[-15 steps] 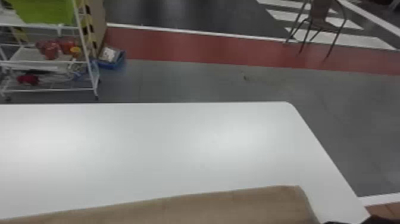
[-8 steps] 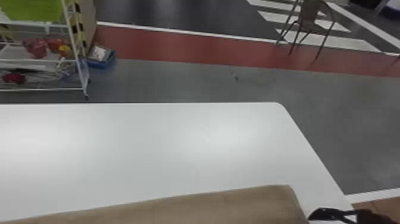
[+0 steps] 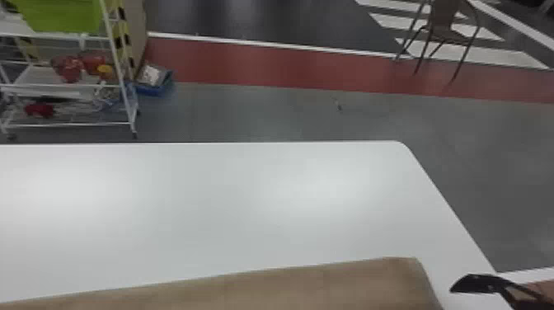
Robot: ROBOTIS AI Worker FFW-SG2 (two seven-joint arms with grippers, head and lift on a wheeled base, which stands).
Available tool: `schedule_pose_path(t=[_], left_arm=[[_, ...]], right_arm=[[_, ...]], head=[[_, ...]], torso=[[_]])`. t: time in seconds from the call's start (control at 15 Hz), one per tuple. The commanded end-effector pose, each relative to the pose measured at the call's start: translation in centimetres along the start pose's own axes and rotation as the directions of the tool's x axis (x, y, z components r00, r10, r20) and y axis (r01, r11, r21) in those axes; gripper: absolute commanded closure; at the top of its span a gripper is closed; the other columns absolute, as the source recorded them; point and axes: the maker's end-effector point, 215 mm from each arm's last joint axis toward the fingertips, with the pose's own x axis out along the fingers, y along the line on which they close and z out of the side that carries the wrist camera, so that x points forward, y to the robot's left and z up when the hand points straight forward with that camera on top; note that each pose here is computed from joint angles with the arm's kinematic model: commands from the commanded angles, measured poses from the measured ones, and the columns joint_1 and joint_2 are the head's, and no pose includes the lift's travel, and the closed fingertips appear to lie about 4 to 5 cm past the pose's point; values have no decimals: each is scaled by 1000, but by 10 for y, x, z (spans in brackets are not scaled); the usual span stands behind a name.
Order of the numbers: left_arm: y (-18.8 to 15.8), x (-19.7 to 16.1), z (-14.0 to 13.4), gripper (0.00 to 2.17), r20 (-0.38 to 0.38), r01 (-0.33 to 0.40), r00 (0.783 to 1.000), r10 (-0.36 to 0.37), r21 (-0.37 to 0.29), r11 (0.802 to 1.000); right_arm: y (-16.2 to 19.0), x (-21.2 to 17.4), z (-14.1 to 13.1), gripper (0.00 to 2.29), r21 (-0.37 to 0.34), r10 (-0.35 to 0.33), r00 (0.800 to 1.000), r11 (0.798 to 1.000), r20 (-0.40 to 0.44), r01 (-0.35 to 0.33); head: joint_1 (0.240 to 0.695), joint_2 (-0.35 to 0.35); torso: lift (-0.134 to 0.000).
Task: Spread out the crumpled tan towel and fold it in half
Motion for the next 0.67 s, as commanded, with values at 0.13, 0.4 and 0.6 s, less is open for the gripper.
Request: schedule_pose_path(t=[0.13,0.4,0.6], left_arm=[[4,-7,-4,-2,4,-13,1000,14,-87,996],[7,-11,-7,9,-17,-20,1000,18,-86,996],[9,-16,-9,9,-25,-31,999,29,-86,996]], right_arm=[[-1,-2,-1,39,-4,3,1000,1000,-7,-3],[-4,-1,0,46,-7,0,1000,1000,-5,0],[-4,-1,-1,46,-9,0,1000,1000,-7,0]], head=[[695,-196],[695,-177],[695,-169]], torso=[[-120],[-120],[-120]])
